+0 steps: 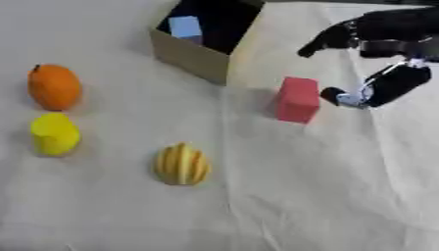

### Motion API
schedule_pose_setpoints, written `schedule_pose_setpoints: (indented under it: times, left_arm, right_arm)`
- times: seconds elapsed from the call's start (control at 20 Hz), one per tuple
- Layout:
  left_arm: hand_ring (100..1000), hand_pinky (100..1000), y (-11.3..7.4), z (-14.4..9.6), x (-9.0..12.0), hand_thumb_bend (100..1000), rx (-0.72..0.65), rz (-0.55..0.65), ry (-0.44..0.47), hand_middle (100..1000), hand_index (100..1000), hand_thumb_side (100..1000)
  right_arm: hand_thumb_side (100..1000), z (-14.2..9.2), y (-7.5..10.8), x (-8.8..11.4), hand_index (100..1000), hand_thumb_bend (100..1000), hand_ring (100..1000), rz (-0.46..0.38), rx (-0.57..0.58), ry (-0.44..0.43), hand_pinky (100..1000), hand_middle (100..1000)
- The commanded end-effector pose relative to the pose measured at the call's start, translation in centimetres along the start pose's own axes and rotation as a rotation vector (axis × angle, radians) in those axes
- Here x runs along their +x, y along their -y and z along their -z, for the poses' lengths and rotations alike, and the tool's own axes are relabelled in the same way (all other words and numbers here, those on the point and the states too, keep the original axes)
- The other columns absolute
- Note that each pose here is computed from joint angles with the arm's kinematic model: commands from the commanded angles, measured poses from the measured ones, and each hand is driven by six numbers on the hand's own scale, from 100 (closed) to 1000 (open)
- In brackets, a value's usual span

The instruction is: Pick up objects on the table and place them in the box.

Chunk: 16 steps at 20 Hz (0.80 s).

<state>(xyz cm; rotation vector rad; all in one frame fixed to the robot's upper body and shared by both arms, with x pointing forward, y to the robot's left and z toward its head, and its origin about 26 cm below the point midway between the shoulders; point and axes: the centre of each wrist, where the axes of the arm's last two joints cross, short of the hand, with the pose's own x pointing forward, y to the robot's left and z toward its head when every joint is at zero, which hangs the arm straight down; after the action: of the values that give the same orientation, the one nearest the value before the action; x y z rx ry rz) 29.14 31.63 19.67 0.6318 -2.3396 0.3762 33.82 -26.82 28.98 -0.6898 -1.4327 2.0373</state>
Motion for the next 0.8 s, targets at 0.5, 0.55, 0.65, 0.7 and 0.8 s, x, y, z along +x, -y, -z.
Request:
schedule_pose_setpoints:
  times: [0.5, 0.55, 0.65, 0.7, 0.8]
  left_arm:
    - [635, 707, -0.1, 0.7, 0.9, 395, -0.012, -0.009, 0.039, 609, 783, 578]
    - [635, 707, -0.1, 0.7, 0.9, 395, -0.012, -0.010, 0.039, 609, 783, 578]
    - [635, 707, 0.0, 0.7, 0.9, 394, -0.013, -0.011, 0.039, 609, 783, 578]
    - [634, 707, 0.0, 0.7, 0.9, 394, -0.012, -0.011, 0.039, 609, 783, 579]
    - [634, 707, 0.0, 0.7, 0.9, 393, -0.012, -0.012, 0.038, 609, 783, 580]
  right_arm:
    - [522, 1.0, 0.0, -0.7, 959, 283, 955, 0.044, 0.010, -0.076, 972, 855]
    - [522, 1.1, 0.0, -0.8, 959, 288, 957, 0.044, 0.012, -0.080, 972, 855]
    - [517, 1.3, -0.2, -1.0, 960, 297, 958, 0.041, 0.011, -0.091, 972, 855]
    - [521, 1.4, -0.3, -1.1, 960, 298, 959, 0.041, 0.012, -0.096, 972, 857]
    - [533, 1.5, -0.6, -1.3, 961, 300, 961, 0.041, 0.017, -0.105, 972, 859]
